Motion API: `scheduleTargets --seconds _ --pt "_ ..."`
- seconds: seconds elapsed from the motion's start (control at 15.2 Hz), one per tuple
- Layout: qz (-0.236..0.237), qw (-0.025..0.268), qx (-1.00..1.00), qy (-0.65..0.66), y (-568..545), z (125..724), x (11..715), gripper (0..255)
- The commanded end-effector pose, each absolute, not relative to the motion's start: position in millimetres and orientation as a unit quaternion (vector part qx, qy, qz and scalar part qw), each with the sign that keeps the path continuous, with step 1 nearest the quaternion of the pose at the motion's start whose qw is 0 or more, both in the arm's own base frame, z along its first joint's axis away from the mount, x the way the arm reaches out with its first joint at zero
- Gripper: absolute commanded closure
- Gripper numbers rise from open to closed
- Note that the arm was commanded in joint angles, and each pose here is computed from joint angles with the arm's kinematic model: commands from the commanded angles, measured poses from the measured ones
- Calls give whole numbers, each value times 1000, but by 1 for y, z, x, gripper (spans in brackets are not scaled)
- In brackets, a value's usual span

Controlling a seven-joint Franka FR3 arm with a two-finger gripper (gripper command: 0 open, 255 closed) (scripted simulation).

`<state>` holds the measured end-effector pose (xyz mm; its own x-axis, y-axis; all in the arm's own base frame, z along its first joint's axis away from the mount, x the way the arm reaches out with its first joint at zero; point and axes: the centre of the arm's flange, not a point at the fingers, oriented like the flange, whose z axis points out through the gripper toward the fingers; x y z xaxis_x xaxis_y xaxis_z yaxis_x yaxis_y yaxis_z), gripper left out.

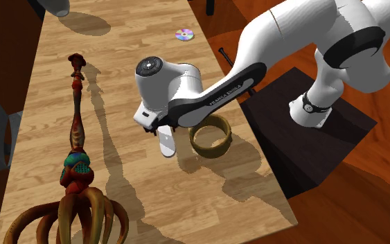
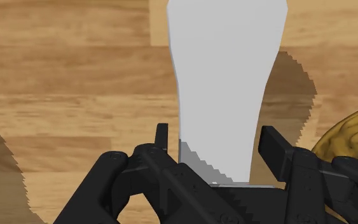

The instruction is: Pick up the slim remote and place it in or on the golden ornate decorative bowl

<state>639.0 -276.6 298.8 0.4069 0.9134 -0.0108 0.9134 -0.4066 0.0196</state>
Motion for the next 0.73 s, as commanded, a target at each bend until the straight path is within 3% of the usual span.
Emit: scheduleTargets --seconds 0.0,0.66 --pt "1 11 839 545 -277 310 639 255" --pt "1 11 839 545 -277 363 639 255"
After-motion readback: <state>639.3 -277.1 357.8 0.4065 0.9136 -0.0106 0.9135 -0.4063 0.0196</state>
